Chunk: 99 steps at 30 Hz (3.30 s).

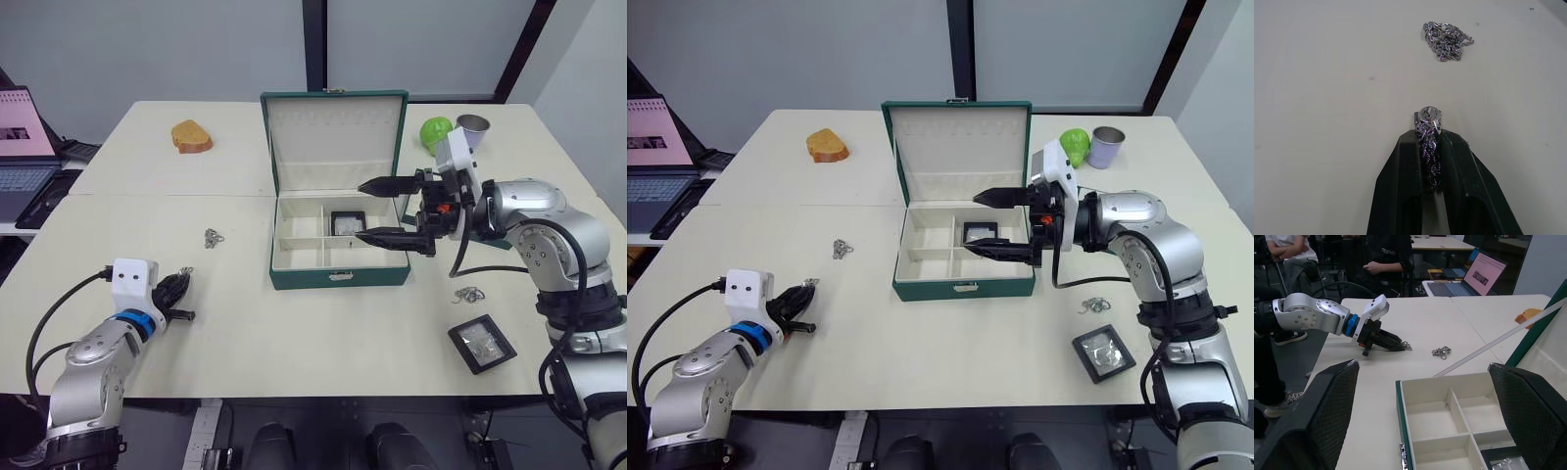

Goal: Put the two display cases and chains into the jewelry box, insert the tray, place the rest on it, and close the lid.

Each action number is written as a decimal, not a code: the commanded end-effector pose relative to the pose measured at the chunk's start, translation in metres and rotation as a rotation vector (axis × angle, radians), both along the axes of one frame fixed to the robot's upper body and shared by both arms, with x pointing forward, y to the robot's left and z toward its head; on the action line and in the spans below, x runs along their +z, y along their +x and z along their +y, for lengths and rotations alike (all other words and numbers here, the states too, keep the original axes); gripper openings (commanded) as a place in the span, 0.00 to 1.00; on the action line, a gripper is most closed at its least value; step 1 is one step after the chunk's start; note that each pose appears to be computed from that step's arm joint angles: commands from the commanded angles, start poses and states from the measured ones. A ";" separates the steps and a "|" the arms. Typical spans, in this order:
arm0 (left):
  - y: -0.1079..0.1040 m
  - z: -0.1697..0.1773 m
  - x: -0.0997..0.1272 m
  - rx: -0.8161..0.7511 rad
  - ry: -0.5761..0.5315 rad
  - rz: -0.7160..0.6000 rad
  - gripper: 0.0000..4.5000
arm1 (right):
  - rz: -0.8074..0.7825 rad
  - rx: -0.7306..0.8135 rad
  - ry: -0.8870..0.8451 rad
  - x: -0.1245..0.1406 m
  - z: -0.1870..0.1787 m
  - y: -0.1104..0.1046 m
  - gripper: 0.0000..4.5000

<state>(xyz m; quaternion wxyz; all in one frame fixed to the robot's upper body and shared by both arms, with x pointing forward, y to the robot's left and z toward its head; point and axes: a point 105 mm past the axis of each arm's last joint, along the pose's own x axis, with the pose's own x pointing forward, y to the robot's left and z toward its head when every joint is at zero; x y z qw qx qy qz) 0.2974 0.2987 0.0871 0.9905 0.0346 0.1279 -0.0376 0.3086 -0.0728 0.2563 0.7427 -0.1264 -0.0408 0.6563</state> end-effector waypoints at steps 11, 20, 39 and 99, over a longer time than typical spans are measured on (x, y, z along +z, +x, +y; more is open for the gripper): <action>-0.017 -0.045 0.106 -0.120 -0.013 -0.209 0.05 | -0.075 0.015 0.049 0.037 -0.018 -0.009 1.00; 0.002 -0.138 0.132 -0.233 -0.131 -0.272 0.05 | -0.078 -0.034 0.031 0.036 -0.030 0.000 1.00; 0.068 -0.209 0.108 -0.099 -0.157 -0.185 0.05 | -0.096 -0.211 -0.024 0.029 -0.059 0.018 1.00; 0.008 -0.180 0.153 -0.696 -0.203 -0.294 1.00 | 0.024 -0.337 -0.041 0.003 -0.113 0.000 1.00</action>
